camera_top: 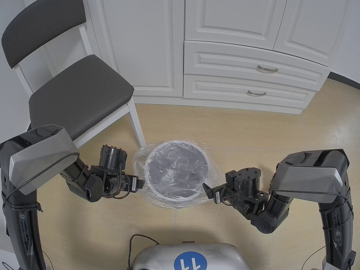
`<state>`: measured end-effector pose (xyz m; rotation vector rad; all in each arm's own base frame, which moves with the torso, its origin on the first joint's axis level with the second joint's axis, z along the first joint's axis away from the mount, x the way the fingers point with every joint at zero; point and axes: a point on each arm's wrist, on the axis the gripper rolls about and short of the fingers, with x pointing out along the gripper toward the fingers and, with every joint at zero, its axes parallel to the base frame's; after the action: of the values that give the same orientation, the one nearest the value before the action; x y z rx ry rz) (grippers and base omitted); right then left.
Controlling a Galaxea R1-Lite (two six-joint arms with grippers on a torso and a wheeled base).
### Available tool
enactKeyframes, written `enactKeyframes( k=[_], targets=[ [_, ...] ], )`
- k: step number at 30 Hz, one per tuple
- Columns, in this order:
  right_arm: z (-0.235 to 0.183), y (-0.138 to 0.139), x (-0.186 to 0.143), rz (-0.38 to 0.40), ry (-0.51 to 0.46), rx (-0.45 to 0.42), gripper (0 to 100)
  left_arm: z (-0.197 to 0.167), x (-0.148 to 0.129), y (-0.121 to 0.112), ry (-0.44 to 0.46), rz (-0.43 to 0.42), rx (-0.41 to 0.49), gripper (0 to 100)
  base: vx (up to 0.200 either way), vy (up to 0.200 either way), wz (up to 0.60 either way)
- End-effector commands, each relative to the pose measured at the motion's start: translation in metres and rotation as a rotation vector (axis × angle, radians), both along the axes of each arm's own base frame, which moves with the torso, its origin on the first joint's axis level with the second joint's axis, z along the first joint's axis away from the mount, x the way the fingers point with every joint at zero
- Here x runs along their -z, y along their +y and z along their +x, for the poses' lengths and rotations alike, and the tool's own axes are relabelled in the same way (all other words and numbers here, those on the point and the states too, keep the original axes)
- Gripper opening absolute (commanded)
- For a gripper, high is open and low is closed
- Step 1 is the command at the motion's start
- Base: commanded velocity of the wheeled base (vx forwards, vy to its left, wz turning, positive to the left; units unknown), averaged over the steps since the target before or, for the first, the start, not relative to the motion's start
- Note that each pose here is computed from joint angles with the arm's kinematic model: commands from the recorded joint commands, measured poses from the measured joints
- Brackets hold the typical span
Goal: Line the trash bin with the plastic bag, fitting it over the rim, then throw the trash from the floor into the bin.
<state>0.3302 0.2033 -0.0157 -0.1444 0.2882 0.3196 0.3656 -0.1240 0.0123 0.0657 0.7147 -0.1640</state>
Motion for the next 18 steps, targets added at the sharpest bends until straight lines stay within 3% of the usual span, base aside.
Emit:
enactKeyframes(
  k=[1, 9, 18],
  targets=[
    [-0.003, -0.001, -0.005, 0.001, -0.002, -0.003, 100, -0.003, 0.001, 0.004, 0.018, -0.013, 0.012, 100, 0.0, 0.0, 0.0],
    [-0.014, -0.004, -0.002, -0.056, 0.02, -0.033, 100, -0.012, 0.013, 0.005, 0.077, -0.032, 0.071, 100, 0.0, 0.0, 0.0],
    [-0.016, -0.005, -0.003, -0.06, 0.022, -0.035, 100, -0.019, 0.032, -0.004, 0.145, -0.037, 0.136, 100, 0.0, 0.0, 0.0]
  ],
)
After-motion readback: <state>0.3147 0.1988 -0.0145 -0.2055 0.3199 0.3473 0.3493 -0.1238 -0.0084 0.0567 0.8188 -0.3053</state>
